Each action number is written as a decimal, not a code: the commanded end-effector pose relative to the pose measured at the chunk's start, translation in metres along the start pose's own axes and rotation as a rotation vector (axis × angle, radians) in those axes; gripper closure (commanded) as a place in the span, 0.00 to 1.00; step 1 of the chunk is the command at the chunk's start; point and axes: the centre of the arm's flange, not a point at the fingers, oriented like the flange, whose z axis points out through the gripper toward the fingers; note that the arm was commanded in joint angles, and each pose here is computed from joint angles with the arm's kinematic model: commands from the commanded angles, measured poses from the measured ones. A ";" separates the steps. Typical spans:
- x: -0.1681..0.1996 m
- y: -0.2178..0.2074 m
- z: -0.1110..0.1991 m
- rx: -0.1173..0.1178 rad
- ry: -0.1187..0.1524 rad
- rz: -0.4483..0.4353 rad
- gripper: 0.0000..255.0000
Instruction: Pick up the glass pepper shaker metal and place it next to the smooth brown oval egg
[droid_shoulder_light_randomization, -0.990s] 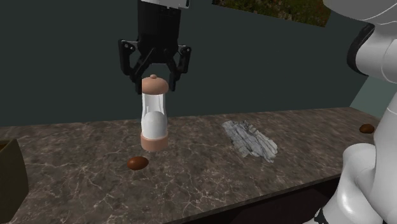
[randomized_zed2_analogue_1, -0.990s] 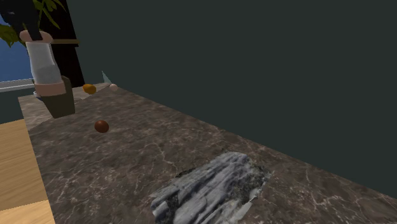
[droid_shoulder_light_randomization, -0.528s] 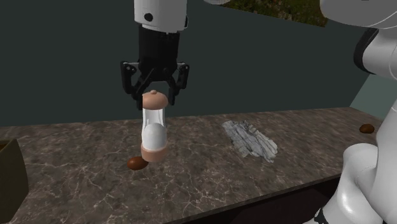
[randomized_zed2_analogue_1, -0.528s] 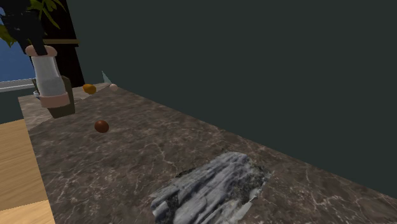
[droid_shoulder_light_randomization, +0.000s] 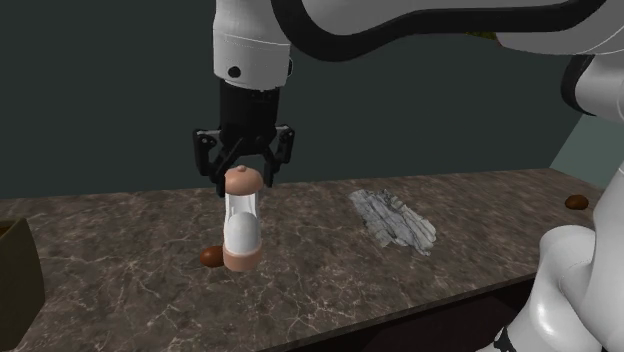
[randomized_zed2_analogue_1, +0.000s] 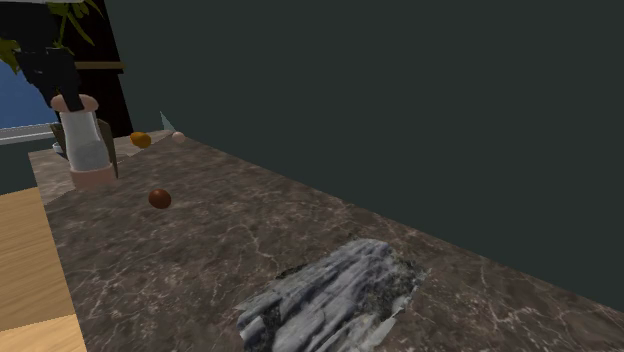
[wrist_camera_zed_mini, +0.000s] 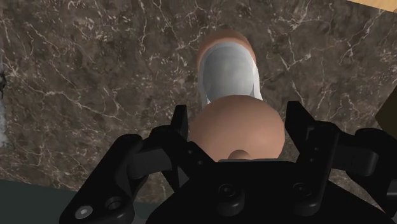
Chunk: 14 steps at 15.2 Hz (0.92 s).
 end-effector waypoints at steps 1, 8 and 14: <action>-0.001 0.001 0.011 0.000 0.000 0.000 1.00; -0.004 0.001 0.048 0.000 0.000 0.000 1.00; -0.007 0.001 0.080 0.000 0.000 0.000 1.00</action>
